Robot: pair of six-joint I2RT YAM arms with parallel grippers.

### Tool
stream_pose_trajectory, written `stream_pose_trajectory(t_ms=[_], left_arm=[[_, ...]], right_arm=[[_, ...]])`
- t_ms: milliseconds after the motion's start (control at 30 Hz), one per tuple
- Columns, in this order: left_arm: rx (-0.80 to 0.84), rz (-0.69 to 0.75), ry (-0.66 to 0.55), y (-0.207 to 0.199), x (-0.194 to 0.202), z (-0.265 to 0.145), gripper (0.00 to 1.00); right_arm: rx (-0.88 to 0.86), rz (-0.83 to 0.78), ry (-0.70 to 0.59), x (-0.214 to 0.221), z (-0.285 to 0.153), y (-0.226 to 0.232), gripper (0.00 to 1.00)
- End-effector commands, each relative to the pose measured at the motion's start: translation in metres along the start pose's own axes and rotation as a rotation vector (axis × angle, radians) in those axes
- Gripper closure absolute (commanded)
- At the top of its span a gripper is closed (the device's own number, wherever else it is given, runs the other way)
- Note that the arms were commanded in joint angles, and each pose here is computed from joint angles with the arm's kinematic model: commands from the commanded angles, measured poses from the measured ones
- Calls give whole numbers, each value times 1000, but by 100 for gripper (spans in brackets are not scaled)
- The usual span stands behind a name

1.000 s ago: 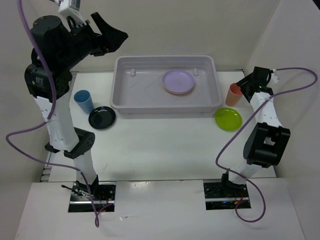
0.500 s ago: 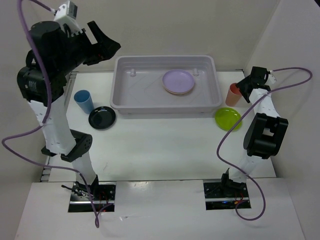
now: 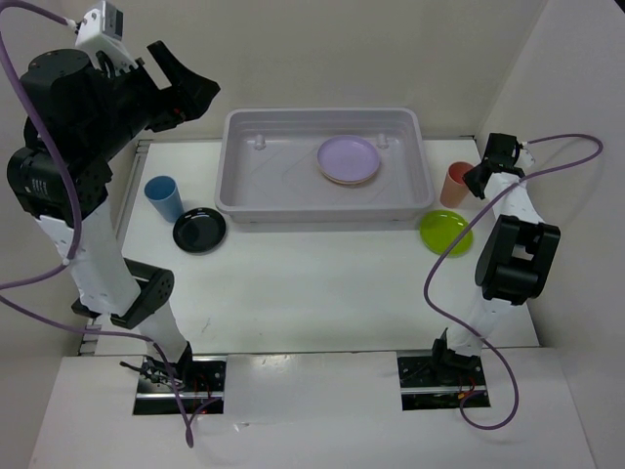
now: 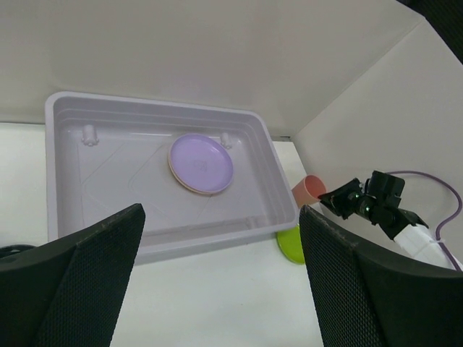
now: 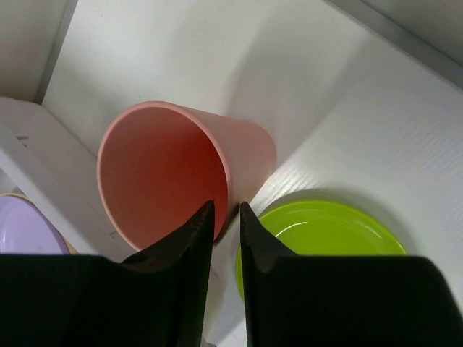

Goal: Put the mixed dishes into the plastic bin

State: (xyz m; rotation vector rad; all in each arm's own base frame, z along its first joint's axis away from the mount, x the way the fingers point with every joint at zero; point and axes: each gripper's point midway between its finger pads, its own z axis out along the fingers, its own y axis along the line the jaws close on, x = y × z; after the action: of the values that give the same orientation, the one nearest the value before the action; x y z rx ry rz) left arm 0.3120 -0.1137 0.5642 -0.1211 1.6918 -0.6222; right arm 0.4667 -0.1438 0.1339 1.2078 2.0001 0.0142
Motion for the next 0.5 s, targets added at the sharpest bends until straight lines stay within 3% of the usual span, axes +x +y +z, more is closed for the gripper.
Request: stream_pose_trajectory(t_ms=[0, 167, 467], left_arm=[[2, 19, -83, -3, -19, -15, 6], [-8, 17, -66, -1, -16, -15, 5], [-9, 17, -64, -1, -15, -17, 4]], right_arm=[[0, 14, -33, -15, -1, 3, 75], [-3, 17, -53, -24, -8, 7, 100], [-32, 28, -101, -43, -32, 16, 100]])
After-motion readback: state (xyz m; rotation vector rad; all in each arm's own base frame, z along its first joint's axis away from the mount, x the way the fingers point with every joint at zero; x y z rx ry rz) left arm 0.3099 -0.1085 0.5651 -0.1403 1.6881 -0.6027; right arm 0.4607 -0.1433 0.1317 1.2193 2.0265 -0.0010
